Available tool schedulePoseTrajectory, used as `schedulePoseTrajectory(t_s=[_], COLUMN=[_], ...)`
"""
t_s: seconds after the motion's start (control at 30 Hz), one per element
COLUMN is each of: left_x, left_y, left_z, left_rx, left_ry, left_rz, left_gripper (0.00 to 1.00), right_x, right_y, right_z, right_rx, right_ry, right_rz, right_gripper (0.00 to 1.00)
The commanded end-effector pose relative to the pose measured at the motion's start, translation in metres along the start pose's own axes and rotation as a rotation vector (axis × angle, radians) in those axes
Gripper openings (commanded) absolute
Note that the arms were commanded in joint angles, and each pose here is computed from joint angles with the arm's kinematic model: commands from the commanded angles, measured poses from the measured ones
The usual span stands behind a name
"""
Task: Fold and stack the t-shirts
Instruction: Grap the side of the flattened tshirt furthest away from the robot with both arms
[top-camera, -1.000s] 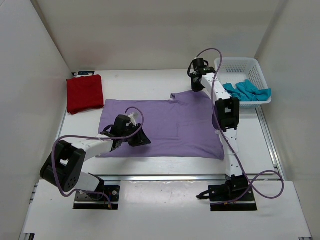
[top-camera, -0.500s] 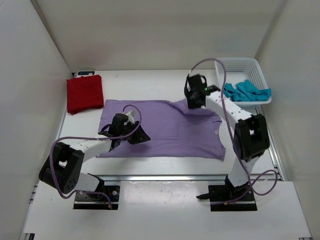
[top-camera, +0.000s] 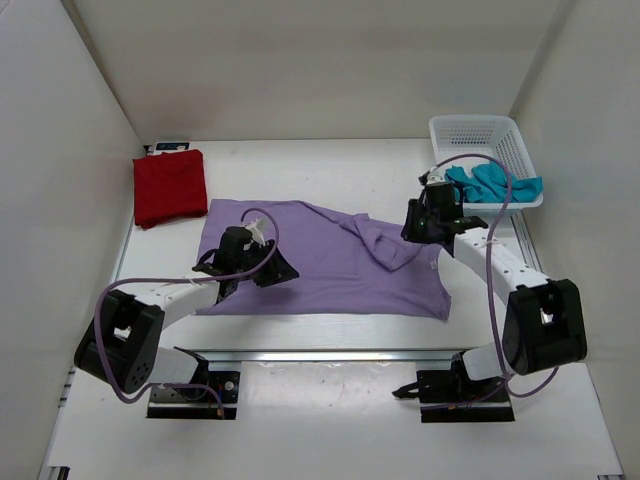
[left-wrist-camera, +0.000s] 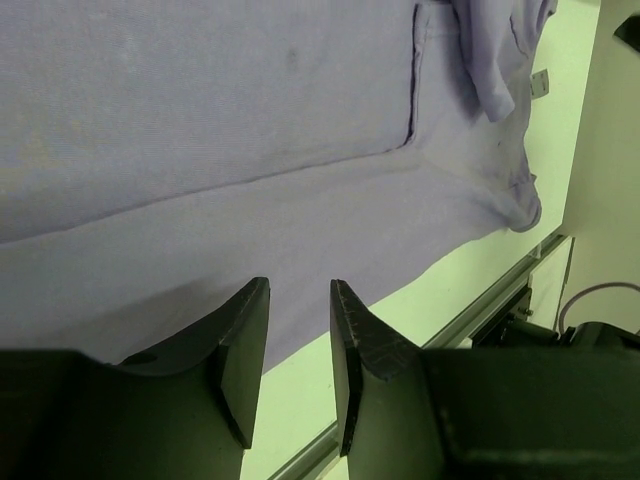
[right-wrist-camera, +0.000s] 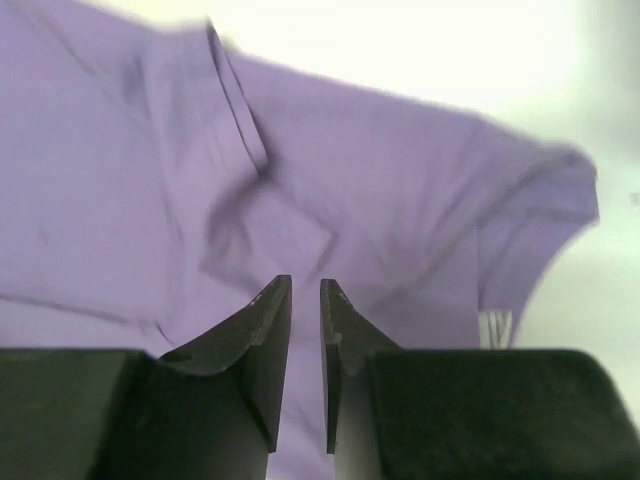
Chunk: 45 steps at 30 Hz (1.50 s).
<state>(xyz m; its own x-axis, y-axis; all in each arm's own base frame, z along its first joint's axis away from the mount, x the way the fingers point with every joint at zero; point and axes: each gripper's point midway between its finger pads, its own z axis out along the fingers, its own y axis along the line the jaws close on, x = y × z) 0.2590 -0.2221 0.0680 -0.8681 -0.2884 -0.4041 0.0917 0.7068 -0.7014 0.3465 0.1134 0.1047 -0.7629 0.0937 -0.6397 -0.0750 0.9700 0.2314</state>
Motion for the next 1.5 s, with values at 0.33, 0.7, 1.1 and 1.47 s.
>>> schedulePoseTrajectory(t_s=[0.33, 0.7, 1.1, 1.47], left_x=[-0.007, -0.004, 0.0, -0.054], left_y=[-0.004, -0.002, 0.001, -0.011], left_z=[-0.005, -0.002, -0.001, -0.007], left_rx=[0.021, 0.015, 0.013, 0.023], left_ry=[-0.036, -0.03, -0.018, -0.126], left_rz=[0.009, 0.005, -0.002, -0.06], left_gripper=[0.42, 0.42, 0.41, 0.41], right_x=[0.024, 0.044, 0.037, -0.054], right_y=[0.013, -0.005, -0.013, -0.012], right_z=[0.044, 0.065, 0.072, 0.063], right_rx=[-0.131, -0.047, -0.001, 0.003], right_ry=[0.034, 0.059, 0.039, -0.131], right_rz=[0.168, 0.202, 0.225, 0.165], right_gripper=[0.26, 0.26, 0.26, 0.0])
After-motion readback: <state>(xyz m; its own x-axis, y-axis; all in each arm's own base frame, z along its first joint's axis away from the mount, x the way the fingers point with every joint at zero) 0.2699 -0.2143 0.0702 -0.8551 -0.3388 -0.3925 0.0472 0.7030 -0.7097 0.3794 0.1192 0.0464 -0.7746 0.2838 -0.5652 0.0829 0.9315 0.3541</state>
